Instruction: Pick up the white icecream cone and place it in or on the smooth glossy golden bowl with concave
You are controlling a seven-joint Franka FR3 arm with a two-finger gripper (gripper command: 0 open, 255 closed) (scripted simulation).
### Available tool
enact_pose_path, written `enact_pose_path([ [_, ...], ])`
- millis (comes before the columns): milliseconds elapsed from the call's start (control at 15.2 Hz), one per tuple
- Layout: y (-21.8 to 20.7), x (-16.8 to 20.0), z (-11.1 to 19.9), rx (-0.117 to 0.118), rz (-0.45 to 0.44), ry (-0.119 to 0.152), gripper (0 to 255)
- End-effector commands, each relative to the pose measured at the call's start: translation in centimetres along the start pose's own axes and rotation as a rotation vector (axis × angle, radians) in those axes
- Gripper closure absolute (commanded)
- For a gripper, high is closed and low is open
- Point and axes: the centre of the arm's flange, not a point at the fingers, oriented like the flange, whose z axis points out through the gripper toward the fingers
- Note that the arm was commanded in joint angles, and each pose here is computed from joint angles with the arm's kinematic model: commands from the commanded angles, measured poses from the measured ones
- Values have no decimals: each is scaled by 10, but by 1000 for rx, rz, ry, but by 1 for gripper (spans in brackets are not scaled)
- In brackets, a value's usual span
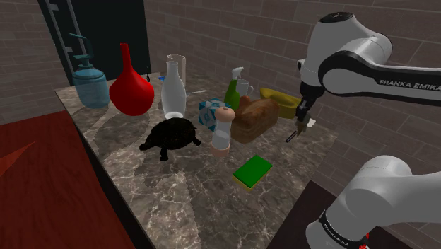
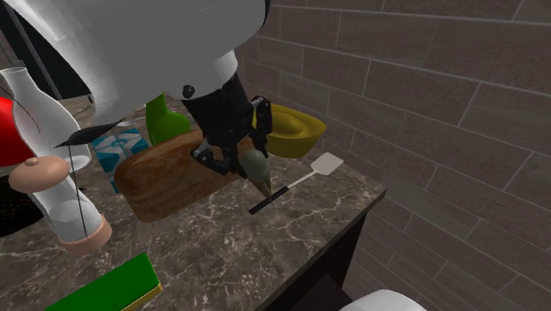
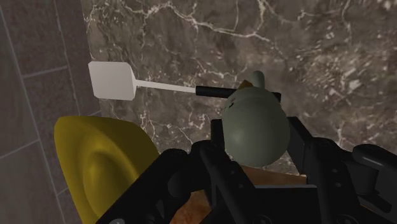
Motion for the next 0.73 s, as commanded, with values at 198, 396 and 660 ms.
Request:
enact_pose_path([
  [198,9,0,-25,0,0,0,255],
  [396,15,0,-40,0,0,0,255],
  [660,22,0,-60,0,0,0,255],
])
